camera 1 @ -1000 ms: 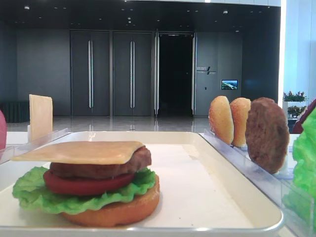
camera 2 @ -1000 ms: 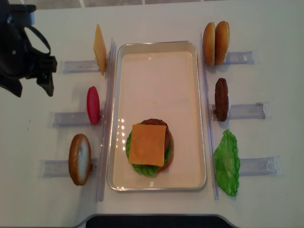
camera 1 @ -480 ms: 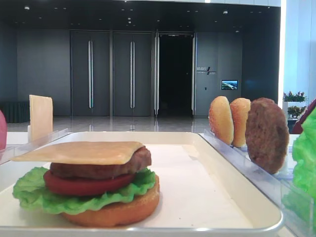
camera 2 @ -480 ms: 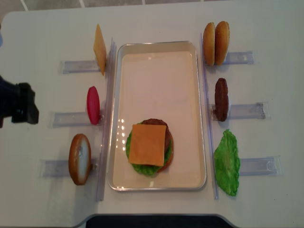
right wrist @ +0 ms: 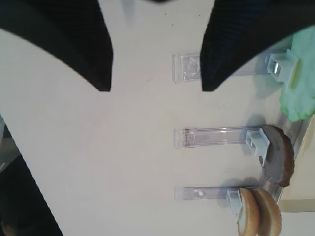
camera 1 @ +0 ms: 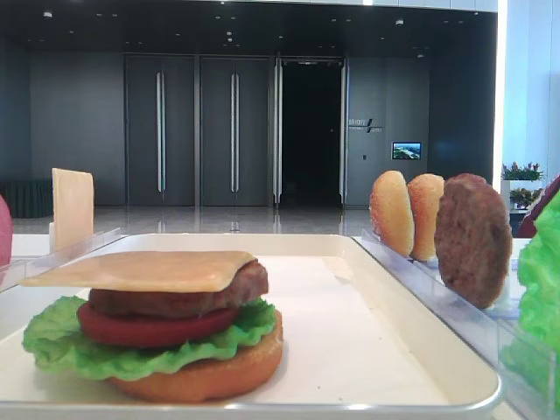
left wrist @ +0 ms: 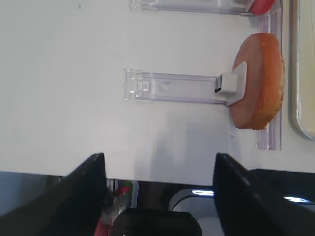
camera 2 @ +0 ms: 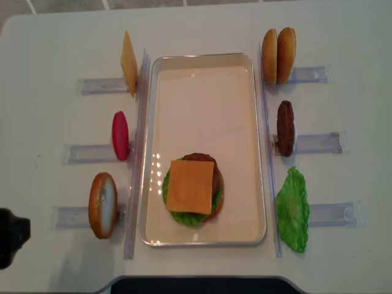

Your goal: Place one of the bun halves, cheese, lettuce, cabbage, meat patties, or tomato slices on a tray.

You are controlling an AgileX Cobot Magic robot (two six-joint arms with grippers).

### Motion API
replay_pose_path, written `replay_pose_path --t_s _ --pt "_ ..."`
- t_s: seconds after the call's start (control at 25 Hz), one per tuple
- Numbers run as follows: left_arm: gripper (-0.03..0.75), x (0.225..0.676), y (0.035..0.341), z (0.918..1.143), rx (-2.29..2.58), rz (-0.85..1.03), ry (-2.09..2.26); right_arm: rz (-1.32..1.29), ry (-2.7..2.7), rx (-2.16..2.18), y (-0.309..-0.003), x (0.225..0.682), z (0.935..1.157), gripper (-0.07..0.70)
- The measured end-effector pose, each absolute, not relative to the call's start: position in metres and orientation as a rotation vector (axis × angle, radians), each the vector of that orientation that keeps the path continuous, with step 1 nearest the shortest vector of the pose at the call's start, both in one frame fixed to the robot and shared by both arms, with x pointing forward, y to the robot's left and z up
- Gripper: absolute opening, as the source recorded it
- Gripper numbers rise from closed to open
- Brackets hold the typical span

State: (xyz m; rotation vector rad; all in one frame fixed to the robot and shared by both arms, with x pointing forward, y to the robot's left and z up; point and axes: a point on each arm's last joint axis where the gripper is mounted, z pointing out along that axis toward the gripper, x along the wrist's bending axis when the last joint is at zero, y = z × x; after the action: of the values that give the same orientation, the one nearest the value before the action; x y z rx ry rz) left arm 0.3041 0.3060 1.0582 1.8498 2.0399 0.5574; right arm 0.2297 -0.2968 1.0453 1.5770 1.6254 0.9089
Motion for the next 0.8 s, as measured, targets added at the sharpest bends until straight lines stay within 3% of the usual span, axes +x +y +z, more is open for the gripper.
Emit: replay_pose_path --t_s 0.24,0.6,0.8 --pt "0.465 0.267 0.308 1.047 1.74 0.694 1.904 0.909 1.625 1.577 -0.297 0.23 1.045 0.412" --pt "0.462 0.234 0.31 1.043 1.614 0.9 1.653 0.909 1.625 1.577 -0.297 0.23 1.045 0.412" --pt "0.461 0.232 0.306 1.041 1.632 0.911 1.562 0.909 1.625 1.577 -0.297 0.23 1.045 0.412"
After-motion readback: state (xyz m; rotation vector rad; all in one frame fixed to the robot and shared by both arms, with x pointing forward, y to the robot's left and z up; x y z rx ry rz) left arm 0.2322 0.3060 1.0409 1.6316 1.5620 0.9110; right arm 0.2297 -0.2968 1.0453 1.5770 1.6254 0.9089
